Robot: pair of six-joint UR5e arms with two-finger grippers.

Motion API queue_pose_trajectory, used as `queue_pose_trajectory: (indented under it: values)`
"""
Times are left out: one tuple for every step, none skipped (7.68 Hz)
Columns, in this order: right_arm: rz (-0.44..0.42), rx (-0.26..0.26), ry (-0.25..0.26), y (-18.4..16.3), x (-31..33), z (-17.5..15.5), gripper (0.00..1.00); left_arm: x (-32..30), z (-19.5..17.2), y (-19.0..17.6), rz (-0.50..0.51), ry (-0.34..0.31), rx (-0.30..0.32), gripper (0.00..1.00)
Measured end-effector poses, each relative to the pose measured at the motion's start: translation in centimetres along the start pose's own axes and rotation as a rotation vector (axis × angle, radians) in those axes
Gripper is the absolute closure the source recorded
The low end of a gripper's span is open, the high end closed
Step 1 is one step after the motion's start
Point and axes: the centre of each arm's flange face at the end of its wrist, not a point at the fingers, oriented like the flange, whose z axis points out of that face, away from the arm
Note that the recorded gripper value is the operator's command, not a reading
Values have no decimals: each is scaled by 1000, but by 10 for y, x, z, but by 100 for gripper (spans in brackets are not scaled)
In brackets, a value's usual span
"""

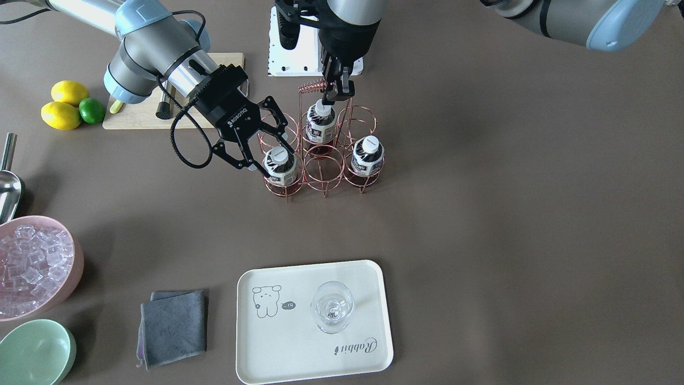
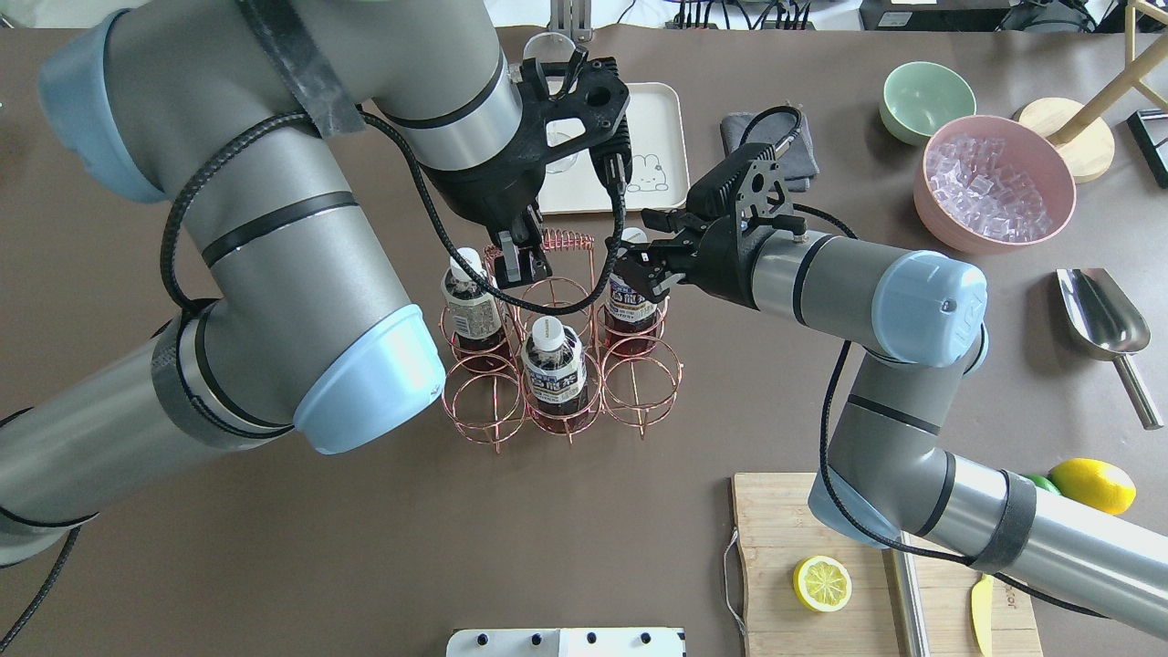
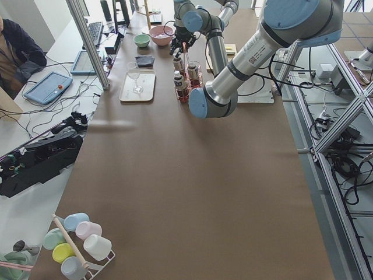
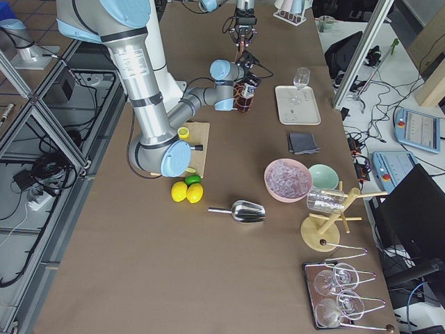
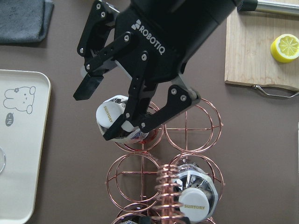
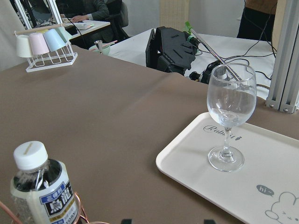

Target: Take tea from basket to plate

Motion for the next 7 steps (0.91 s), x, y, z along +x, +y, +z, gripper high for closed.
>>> queue_pose_trajectory:
  values:
    - [4,-1,-1,1,-1,0,83,0,0,0,0,0,1,100]
    - [18,-1,-4,2,-3,0,100,0,-1,0,0,0,1,100]
    - [34,-3,-8,4,-7,0,100,1,-1,0,1,-1,2,100]
    - [54,-6,-15,6,-11,-1,100,1,-1,0,1,-1,3,100]
    - [79,-6,-24,6,-17,-2,100,1,-2,0,2,-1,4,100]
    - [97,-4,-34,6,-21,-5,100,1,-2,0,2,-1,4,100]
    - [105,-4,-39,4,-25,-10,100,2,-2,0,2,-1,4,100]
